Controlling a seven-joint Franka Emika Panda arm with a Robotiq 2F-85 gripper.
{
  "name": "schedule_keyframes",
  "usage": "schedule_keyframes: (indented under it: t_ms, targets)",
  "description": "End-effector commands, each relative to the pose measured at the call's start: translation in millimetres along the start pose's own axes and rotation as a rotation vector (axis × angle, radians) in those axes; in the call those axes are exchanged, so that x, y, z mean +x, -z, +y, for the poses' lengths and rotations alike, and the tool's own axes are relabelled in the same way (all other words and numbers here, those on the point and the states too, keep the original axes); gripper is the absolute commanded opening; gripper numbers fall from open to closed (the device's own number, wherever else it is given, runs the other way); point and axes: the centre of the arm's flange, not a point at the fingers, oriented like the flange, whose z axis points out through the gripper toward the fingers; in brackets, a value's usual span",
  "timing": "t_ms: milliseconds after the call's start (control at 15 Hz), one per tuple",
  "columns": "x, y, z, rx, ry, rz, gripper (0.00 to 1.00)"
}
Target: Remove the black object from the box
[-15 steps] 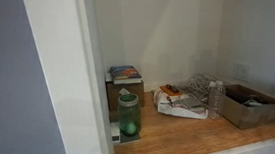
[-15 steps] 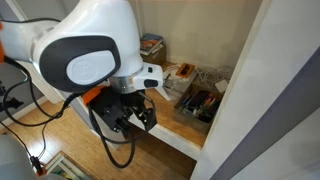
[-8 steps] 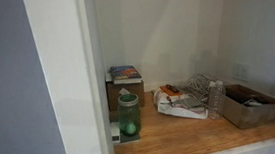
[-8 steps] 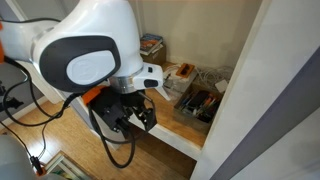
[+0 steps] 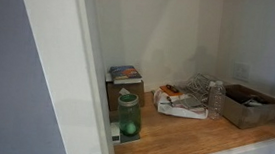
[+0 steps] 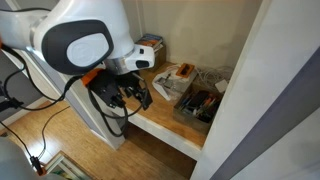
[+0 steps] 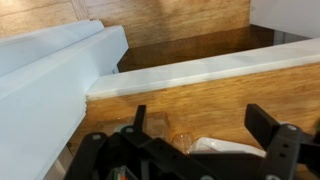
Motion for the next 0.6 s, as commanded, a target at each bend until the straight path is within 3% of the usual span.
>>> schedule_keyframes:
  t_ms: [0,533]
  targets:
    - [56.3,13.2,-20.3,0.008,-0.032,0.068,1.00]
    - [166.0,32.8,11.2,-0.018,-0.036,0.116,1.00]
